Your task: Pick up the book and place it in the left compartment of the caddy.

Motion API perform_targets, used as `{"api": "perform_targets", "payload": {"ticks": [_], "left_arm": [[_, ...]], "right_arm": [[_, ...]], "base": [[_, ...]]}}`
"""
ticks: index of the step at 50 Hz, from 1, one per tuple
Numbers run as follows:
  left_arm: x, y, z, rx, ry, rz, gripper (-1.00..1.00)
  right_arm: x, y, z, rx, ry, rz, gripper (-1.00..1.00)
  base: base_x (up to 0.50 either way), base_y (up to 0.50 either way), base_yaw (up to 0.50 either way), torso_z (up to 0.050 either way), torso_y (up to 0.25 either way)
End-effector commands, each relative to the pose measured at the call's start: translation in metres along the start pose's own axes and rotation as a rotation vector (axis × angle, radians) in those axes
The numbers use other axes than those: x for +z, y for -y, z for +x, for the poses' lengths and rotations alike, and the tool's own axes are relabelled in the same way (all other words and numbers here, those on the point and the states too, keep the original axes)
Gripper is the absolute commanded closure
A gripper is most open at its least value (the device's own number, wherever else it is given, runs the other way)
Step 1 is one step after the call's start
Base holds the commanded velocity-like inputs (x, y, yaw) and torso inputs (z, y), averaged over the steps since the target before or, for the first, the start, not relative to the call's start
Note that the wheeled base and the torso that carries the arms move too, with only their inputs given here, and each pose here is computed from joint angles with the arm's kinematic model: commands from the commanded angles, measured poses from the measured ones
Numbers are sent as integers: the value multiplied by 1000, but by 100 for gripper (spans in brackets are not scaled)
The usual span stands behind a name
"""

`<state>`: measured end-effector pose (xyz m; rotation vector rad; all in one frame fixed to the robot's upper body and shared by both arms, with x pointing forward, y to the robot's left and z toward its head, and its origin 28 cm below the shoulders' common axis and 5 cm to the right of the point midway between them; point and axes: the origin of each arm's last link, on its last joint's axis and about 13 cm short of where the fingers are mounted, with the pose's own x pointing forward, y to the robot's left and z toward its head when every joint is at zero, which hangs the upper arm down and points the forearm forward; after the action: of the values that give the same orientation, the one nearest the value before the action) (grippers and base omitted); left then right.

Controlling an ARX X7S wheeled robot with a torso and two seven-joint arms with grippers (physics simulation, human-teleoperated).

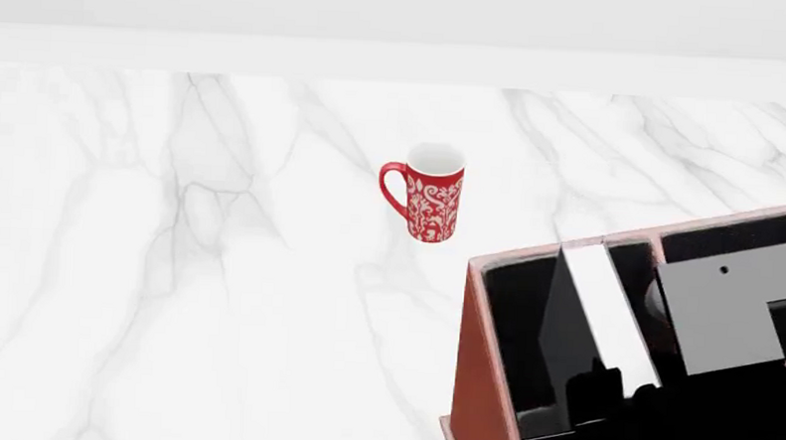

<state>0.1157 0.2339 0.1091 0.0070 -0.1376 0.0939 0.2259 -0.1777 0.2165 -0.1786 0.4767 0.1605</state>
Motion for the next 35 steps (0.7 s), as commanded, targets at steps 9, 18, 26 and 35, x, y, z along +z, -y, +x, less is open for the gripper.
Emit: {"api": "perform_targets", "payload": {"ticks": [9,18,26,35], "left_arm": [[1,0,-1,2,3,-1,-100],[1,0,-1,0,4,1,-100],[1,0,-1,1,4,1,-100],[1,0,-1,1,5,1,-100]], "right_arm": [[-3,4,14,-31,12,-8,100],[-4,7,22,-35,7,7,100],[-5,9,32,-33,-9,21,100],[-11,11,41,-35,-27,26,100]], "base": [[0,0,0,0,1],[0,0,0,0,1],[0,0,0,1,1],[0,0,0,0,1]]}}
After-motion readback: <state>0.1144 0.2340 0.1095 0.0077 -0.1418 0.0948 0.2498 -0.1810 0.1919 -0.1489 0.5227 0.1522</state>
